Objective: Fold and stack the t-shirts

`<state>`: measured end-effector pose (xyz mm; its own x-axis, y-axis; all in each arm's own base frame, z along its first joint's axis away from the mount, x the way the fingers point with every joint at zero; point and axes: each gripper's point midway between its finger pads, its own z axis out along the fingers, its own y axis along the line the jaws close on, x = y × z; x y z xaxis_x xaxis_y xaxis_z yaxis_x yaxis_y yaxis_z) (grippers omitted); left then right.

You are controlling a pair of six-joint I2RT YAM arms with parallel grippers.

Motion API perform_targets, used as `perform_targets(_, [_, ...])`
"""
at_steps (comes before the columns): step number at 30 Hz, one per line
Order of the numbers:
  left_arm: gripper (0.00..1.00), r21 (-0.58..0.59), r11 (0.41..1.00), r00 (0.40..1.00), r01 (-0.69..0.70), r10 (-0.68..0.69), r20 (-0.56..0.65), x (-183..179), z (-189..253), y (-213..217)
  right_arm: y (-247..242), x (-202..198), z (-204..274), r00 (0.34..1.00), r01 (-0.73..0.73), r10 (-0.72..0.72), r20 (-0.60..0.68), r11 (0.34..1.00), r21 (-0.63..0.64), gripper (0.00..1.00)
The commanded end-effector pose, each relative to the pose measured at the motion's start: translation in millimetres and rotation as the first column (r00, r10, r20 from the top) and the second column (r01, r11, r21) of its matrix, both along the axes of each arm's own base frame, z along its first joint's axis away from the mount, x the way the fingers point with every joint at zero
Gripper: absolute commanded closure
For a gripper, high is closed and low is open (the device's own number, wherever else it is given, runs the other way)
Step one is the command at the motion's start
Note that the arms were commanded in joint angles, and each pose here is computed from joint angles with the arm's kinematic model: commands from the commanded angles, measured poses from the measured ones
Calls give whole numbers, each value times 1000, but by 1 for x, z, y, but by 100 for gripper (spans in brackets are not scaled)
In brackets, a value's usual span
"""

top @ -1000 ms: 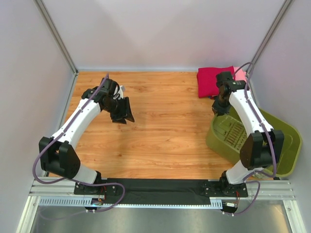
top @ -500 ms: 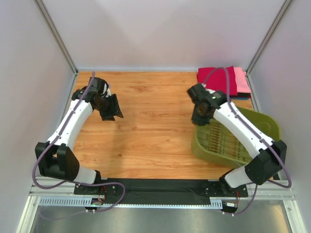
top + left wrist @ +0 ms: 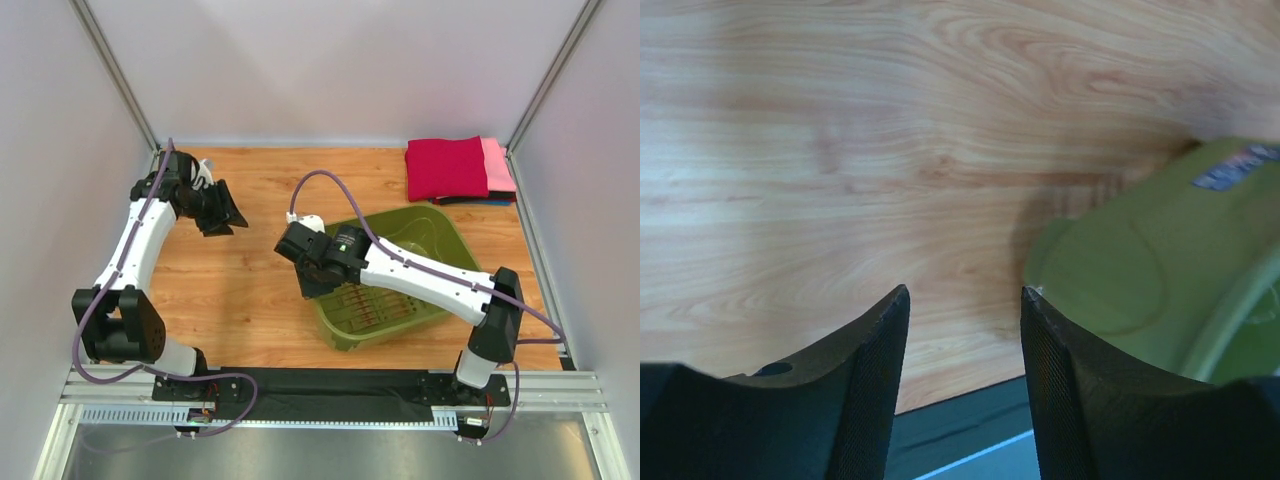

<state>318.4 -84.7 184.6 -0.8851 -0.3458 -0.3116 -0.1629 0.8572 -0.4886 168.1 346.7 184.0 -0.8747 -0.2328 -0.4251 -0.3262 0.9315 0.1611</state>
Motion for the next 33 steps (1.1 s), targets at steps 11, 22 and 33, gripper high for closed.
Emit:
perform_targets(11, [44,-82,806,766,586,-518,380,11,68,-138,-13,-23,46,978,-198,182,100,963,185,54])
perform_targets(22, [43,-14,628,598,778,-735,319,-10,17,-216,-135,76,138,922,196,-294,253,915,352,38])
perform_targets(33, [60,116,652,629,750,-756,180,-3,-30,-224,-305,247,132,769,448,-598,227,757,475,37])
